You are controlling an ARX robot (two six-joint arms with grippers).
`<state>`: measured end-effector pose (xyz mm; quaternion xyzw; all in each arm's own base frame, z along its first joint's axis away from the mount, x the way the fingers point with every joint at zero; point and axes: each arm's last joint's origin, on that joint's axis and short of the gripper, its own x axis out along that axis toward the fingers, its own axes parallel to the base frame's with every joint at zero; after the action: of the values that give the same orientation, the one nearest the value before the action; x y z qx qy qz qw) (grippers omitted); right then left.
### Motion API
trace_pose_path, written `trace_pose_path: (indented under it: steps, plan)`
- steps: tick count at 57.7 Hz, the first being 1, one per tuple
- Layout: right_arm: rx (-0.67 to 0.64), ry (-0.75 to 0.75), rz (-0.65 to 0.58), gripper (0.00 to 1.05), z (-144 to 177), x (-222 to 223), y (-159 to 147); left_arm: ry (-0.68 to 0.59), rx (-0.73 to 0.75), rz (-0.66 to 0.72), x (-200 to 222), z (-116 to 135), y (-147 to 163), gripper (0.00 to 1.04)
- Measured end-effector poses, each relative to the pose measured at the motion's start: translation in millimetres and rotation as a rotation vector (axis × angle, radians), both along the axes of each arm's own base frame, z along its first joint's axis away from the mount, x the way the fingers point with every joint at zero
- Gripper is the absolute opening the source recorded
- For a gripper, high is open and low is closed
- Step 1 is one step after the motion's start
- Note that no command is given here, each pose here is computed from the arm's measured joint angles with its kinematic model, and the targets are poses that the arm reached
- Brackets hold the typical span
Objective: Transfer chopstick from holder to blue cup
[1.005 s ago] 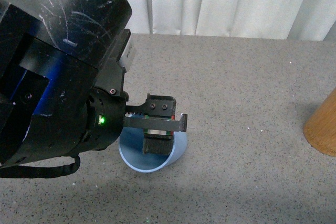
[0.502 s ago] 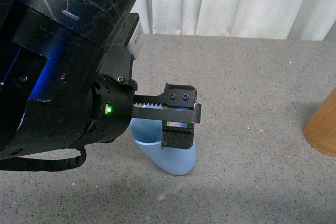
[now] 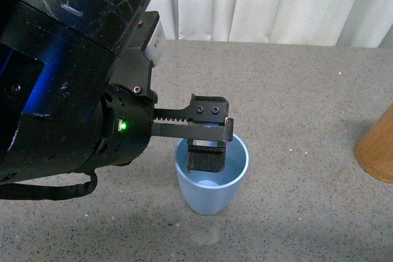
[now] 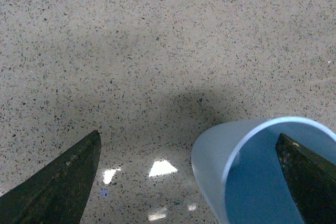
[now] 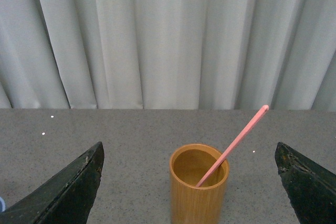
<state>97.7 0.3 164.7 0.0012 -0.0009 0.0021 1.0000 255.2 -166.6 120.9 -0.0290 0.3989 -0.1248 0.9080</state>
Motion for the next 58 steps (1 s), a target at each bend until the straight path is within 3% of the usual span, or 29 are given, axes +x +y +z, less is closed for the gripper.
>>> trace_pose_path:
  steps: [13, 20, 25, 28, 35, 40, 45, 51, 58]
  plan:
    - [0.0, 0.0, 0.0, 0.95, 0, 0, 0, -0.022, -0.029, 0.046, 2, 6, 8, 0.98]
    - [0.0, 0.0, 0.0, 0.95, 0, 0, 0, -0.097, -0.047, 0.12, 4, 14, 19, 0.97]
    - [0.0, 0.0, 0.0, 0.95, 0, 0, 0, -0.4, 0.017, 0.222, 1, 9, 41, 0.83]
    - [0.0, 0.0, 0.002, 0.95, 0, 0, 0, -0.513, 0.014, 0.223, -9, 10, 60, 0.76]
    - [0.0, 0.001, -0.003, 0.95, 0, 0, 0, -0.767, -0.011, 0.245, -41, 39, 123, 0.55]
    - [0.0, 0.0, -0.001, 0.95, 0, 0, 0, -0.753, 0.033, 0.263, -80, 36, 161, 0.37]
    - [0.0, 0.0, 0.0, 0.95, 0, 0, 0, -0.695, 0.057, 0.267, -108, 30, 166, 0.23]
    - [0.0, 0.001, 0.0, 0.95, 0, 0, 0, -0.745, 0.052, 0.257, -140, 43, 166, 0.03]
    - [0.0, 0.001, -0.003, 0.95, 0, 0, 0, -0.827, 0.049, 0.259, -157, 48, 166, 0.04]
